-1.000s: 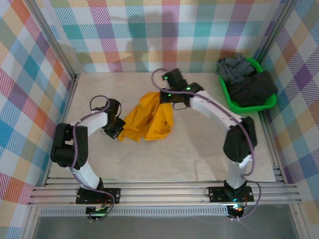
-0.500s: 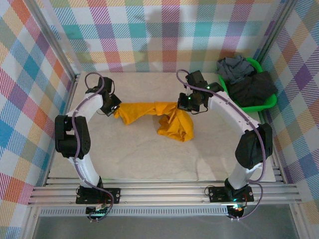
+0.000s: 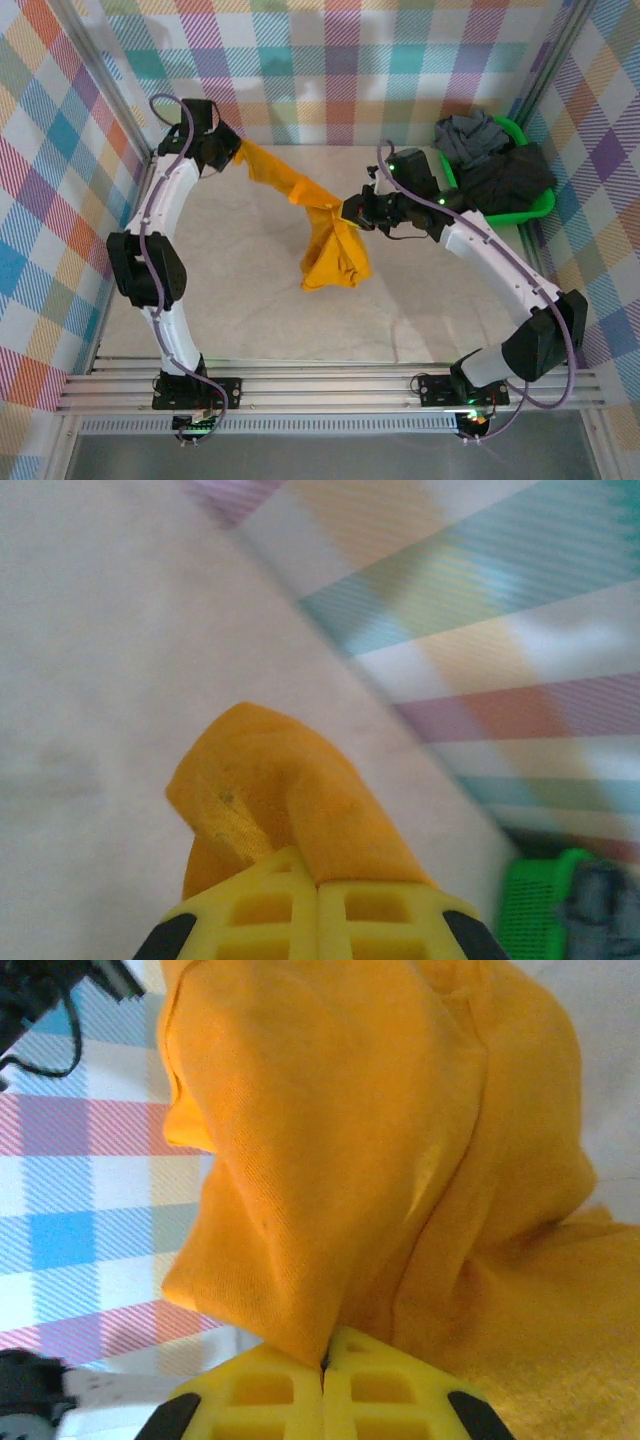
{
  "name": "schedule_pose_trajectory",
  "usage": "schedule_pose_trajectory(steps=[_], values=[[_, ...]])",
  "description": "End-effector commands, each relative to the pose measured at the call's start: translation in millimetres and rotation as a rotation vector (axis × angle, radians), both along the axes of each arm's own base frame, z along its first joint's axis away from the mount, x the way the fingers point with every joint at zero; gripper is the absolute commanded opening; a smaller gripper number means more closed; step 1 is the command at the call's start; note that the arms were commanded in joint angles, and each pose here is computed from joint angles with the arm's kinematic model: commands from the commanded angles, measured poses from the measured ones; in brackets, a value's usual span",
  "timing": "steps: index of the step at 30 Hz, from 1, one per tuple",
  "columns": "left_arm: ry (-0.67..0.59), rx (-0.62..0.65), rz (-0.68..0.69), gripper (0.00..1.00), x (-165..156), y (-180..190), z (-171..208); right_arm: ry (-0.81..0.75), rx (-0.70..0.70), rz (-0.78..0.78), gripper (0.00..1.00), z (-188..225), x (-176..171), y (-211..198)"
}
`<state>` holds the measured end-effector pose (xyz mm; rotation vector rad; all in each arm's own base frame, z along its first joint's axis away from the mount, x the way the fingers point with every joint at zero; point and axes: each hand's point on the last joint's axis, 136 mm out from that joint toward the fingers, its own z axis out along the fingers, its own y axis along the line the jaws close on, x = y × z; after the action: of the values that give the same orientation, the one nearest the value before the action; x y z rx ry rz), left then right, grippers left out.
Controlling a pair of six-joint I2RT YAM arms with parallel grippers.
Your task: Fold and stack the t-shirts
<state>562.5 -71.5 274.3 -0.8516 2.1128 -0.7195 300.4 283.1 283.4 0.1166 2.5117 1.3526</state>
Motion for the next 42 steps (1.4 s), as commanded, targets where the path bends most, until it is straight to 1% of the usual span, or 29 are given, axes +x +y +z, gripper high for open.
schedule_pose_trajectory(steps=[1,3,4,5,6,7,8,9,10,12,14,15,16,17,19,21,25,27,28,31,34,36,37,38,39,41,42], values=[[-0.122,-0.115,-0.058,0.0,51.4,-38.7,15.6,0.184,0.169,-0.057,0.0,-6.9,4.5,12.5],[-0.142,-0.163,-0.133,0.0,71.4,-73.2,13.9,0.3,0.116,-0.129,0.0,-35.8,4.0,-2.0],[-0.128,-0.201,-0.187,0.0,78.4,-93.9,8.6,0.38,0.059,-0.184,0.03,-58.0,0.9,-17.6],[-0.096,-0.229,-0.236,0.13,81.3,-113.6,-1.3,0.428,0.022,-0.218,0.12,-73.6,-2.8,-29.5],[-0.075,-0.24,-0.274,0.32,79.3,-127.4,-5.0,0.46,-0.011,-0.242,0.23,-86.1,-6.0,-40.8],[-0.034,-0.228,-0.306,0.47,74.2,-139.3,-18.2,0.466,-0.059,-0.256,0.36,-96.8,-10.2,-53.4],[0.002,-0.192,-0.329,0.57,64.1,-146.0,-25.5,0.449,-0.129,-0.264,0.44,-104.0,-14.2,-67.2],[0.02,-0.147,-0.35,0.64,55.4,-149.8,-28.5,0.414,-0.203,-0.272,0.48,-107.5,-15.6,-79.5],[0.067,-0.088,-0.365,0.69,41.4,-150.9,-35.2,0.364,-0.283,-0.268,0.52,-109.4,-16.8,-90.9],[0.14,0.046,-0.385,0.7,12.2,-149.3,-39.9,0.282,-0.393,-0.258,0.54,-112.4,-12.6,-106.8],[0.224,0.168,-0.374,0.68,-24.4,-145.1,-49.3,0.218,-0.474,-0.231,0.54,-119.5,-2.4,-113.7],[0.25,0.185,-0.354,0.67,-40.0,-140.3,-54.5,0.202,-0.499,-0.217,0.54,-124.6,3.6,-113.8],[0.292,0.187,-0.315,0.66,-58.4,-130.4,-68.2,0.181,-0.517,-0.202,0.54,-129.4,12.7,-112.3],[0.328,0.173,-0.267,0.65,-77.3,-119.1,-75.4,0.163,-0.525,-0.183,0.54,-134.4,21.7,-108.8],[0.442,0.126,-0.215,0.62,-121.0,-104.1,-107.3,0.108,-0.529,-0.153,0.55,-141.6,46.5,-98.9],[0.541,0.052,-0.209,0.61,-163.2,-105.6,-138.9,0.068,-0.547,-0.127,0.58,-153.4,72.4,-90.3],[0.67,-0.086,-0.171,0.62,-221.6,-117.6,-194.1,0.025,-0.555,-0.052,0.58,-173.2,115.4,-66.6],[0.706,-0.11,-0.14,0.64,-237.0,-118.7,-211.4,-0.012,-0.58,-0.004,0.58,-182.0,129.8,-53.8],[0.704,-0.124,-0.129,0.65,-239.6,-120.7,-216.0,-0.027,-0.61,0.024,0.58,-189.3,134.8,-49.4],[0.716,-0.146,-0.105,0.67,-240.8,-127.7,-228.9,-0.041,-0.684,0.113,0.59,-209.0,138.8,-36.6],[0.731,-0.126,-0.082,0.66,-235.9,-128.0,-242.6,-0.034,-0.766,0.164,0.59,-228.4,134.9,-33.9],[0.735,-0.101,-0.062,0.6,-232.3,-124.1,-251.3,-0.006,-0.837,0.161,0.56,-240.3,131.4,-42.6],[0.735,-0.086,-0.056,0.54,-230.7,-122.2,-254.3,0.011,-0.88,0.144,0.52,-245.8,129.3,-51.0],[0.732,-0.066,-0.051,0.45,-228.6,-120.1,-256.2,0.016,-0.906,0.13,0.48,-247.5,128.4,-57.1],[0.732,-0.04,-0.048,0.33,-226.9,-117.2,-257.3,0.017,-0.929,0.113,0.45,-248.1,127.5,-62.9],[0.737,0.014,-0.041,0.09,-224.2,-109.5,-259.8,0.013,-0.953,0.09,0.34,-246.2,126.1,-71.1],[0.737,0.035,-0.033,0.01,-222.7,-104.3,-260.9,0.015,-0.965,0.076,0.28,-245.0,125.8,-75.6]])
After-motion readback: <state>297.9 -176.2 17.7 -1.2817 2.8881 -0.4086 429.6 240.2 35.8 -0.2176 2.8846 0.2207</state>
